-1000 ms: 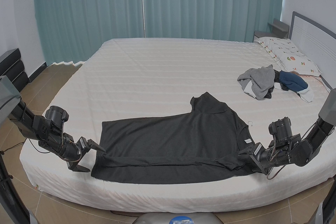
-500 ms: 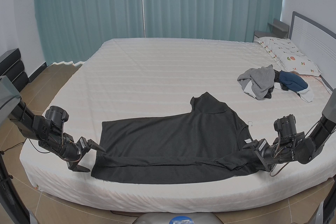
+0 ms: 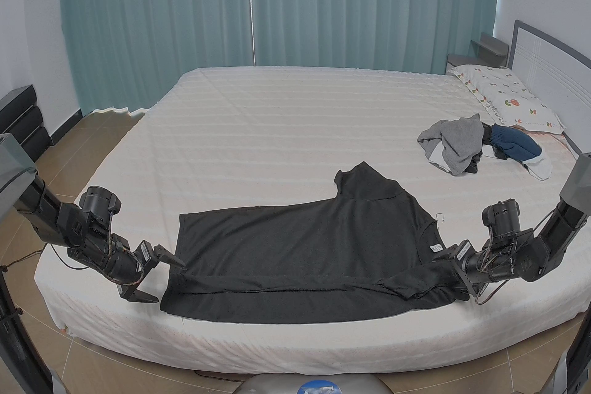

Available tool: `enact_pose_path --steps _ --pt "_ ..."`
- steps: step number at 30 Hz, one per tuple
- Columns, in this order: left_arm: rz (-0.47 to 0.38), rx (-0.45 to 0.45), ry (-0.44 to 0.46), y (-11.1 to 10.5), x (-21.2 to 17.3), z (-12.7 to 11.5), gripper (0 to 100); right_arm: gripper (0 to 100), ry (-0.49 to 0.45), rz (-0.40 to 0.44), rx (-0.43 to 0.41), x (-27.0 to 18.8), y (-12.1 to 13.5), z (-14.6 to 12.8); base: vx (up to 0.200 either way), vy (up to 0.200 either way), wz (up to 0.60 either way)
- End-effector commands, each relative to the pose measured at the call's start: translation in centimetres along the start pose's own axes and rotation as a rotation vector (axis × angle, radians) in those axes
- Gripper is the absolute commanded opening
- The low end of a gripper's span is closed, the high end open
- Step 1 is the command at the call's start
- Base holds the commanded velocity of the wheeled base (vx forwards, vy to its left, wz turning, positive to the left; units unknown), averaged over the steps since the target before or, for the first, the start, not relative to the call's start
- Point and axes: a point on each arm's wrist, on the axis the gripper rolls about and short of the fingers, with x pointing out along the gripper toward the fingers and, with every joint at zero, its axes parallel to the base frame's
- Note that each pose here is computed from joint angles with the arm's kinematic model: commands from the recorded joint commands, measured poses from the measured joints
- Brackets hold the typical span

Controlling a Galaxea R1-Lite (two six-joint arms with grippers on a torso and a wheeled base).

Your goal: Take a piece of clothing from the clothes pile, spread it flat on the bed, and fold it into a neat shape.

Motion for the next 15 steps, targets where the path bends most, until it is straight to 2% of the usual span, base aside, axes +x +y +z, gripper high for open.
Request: enact_pose_path --steps 1,15 --pt "0.000 -0.001 0.000 0.0 0.0 0.0 100 0 0.013 -0.024 0.003 0.8 -0.4 -0.1 0.000 0.000 0.00" --pt "0.000 -0.002 0.000 0.0 0.0 0.0 100 0 -0.029 0.021 0.011 -1.3 0.2 0.8 0.000 0.000 0.00"
